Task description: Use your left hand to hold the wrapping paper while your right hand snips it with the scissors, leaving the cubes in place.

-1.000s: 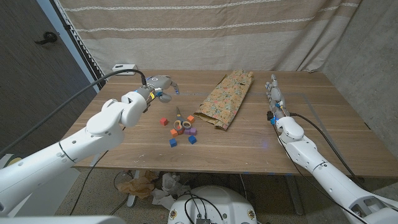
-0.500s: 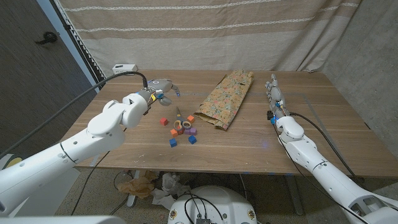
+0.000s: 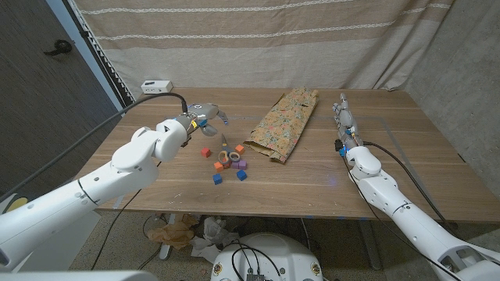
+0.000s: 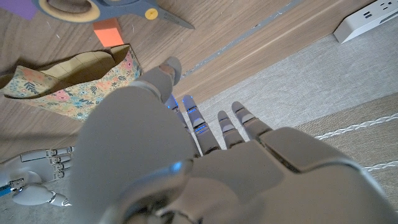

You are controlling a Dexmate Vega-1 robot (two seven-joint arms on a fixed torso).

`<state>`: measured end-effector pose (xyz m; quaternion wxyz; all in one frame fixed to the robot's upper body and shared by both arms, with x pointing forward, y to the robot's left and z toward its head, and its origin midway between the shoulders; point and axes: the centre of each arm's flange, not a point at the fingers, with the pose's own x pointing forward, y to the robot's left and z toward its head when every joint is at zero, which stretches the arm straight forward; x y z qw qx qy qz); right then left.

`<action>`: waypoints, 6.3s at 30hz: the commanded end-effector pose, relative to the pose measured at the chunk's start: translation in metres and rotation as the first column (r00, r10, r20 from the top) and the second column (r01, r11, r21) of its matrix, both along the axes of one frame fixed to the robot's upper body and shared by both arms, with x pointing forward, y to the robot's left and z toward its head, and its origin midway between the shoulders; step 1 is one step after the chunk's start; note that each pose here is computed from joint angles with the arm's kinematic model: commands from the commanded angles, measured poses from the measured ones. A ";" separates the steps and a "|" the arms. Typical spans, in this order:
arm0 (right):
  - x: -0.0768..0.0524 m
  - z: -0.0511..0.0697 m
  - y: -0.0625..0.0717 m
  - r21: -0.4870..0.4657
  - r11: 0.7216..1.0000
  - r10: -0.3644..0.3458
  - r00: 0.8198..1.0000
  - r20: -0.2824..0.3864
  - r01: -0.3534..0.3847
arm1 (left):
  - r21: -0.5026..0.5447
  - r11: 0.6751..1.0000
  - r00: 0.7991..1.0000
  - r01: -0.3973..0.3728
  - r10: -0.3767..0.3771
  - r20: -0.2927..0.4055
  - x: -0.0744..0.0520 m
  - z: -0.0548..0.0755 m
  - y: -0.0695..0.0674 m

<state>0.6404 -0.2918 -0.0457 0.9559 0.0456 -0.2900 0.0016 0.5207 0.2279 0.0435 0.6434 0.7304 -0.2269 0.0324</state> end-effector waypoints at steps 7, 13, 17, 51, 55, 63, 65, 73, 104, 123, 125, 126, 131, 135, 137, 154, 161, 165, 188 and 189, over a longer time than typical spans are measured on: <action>-0.003 -0.001 0.001 -0.005 1.000 0.003 1.000 0.000 -0.003 | 0.007 1.000 0.999 -0.001 0.001 -0.034 0.005 -0.004 0.000; -0.003 0.000 0.001 -0.015 1.000 -0.009 1.000 0.011 0.009 | 0.016 1.000 0.999 0.001 -0.001 -0.053 0.007 -0.004 0.001; -0.003 0.002 -0.001 -0.019 1.000 -0.020 1.000 0.004 0.020 | 0.023 1.000 0.998 0.003 -0.001 -0.060 0.007 -0.005 -0.001; 0.006 0.008 0.006 -0.017 1.000 0.007 1.000 0.022 -0.007 | 0.033 0.999 0.995 -0.010 0.013 -0.096 0.012 -0.015 -0.003; 0.005 0.010 0.006 -0.013 1.000 0.007 1.000 0.024 -0.006 | 0.037 0.999 0.995 -0.011 0.014 -0.096 0.013 -0.017 -0.003; 0.005 0.007 0.004 -0.008 1.000 0.002 1.000 0.022 -0.002 | 0.034 0.999 0.995 -0.012 0.015 -0.099 0.015 -0.020 -0.004; 0.005 0.007 0.003 0.002 1.000 0.002 1.000 0.022 -0.002 | 0.037 0.999 0.995 -0.008 0.012 -0.103 0.015 -0.020 -0.005; 0.004 0.006 0.002 -0.002 1.000 -0.002 1.000 0.026 0.002 | 0.034 0.999 0.994 -0.001 0.005 -0.111 0.017 -0.024 -0.006; 0.007 0.005 0.004 -0.003 1.000 -0.004 1.000 0.006 0.004 | 0.031 0.999 0.986 -0.031 0.035 -0.162 0.028 -0.031 -0.003; 0.008 0.004 0.006 -0.002 1.000 0.003 1.000 0.005 -0.003 | 0.034 0.998 0.984 -0.050 0.055 -0.170 0.031 -0.032 0.001; 0.008 0.005 0.006 -0.004 1.000 0.004 1.000 0.005 -0.004 | 0.039 0.998 0.984 -0.049 0.055 -0.170 0.032 -0.033 0.000; 0.008 0.005 0.006 -0.006 1.000 0.005 1.000 0.006 -0.005 | 0.040 0.998 0.984 -0.046 0.053 -0.169 0.032 -0.033 0.000; 0.008 0.005 0.007 -0.006 1.000 0.008 1.000 0.004 -0.008 | 0.051 0.998 0.985 -0.039 0.047 -0.166 0.034 -0.036 -0.003; 0.008 0.005 0.007 -0.004 1.000 0.009 1.000 0.003 -0.009 | 0.055 0.998 0.986 -0.028 0.037 -0.163 0.034 -0.038 -0.005; 0.007 0.004 0.007 -0.008 1.000 0.009 1.000 0.006 -0.009 | 0.055 0.998 0.986 -0.023 0.032 -0.165 0.035 -0.039 -0.006; 0.007 0.007 0.008 -0.008 1.000 0.004 1.000 0.003 -0.004 | 0.055 0.998 0.987 0.004 0.005 -0.159 0.038 -0.045 -0.012; 0.008 0.005 0.010 -0.010 1.000 0.009 1.000 -0.004 -0.009 | 0.057 0.998 0.987 0.004 0.005 -0.160 0.039 -0.047 -0.013; 0.008 0.005 0.010 -0.013 1.000 0.008 1.000 -0.004 -0.008 | 0.059 0.998 0.986 0.010 0.000 -0.164 0.041 -0.048 -0.014; 0.011 0.007 0.015 -0.017 1.000 0.009 1.000 -0.009 -0.009 | 0.038 0.999 0.986 0.000 0.007 -0.169 0.046 -0.047 -0.007; 0.011 0.007 0.015 -0.014 1.000 0.008 1.000 -0.013 -0.008 | 0.032 0.999 0.986 -0.004 0.009 -0.167 0.045 -0.046 -0.006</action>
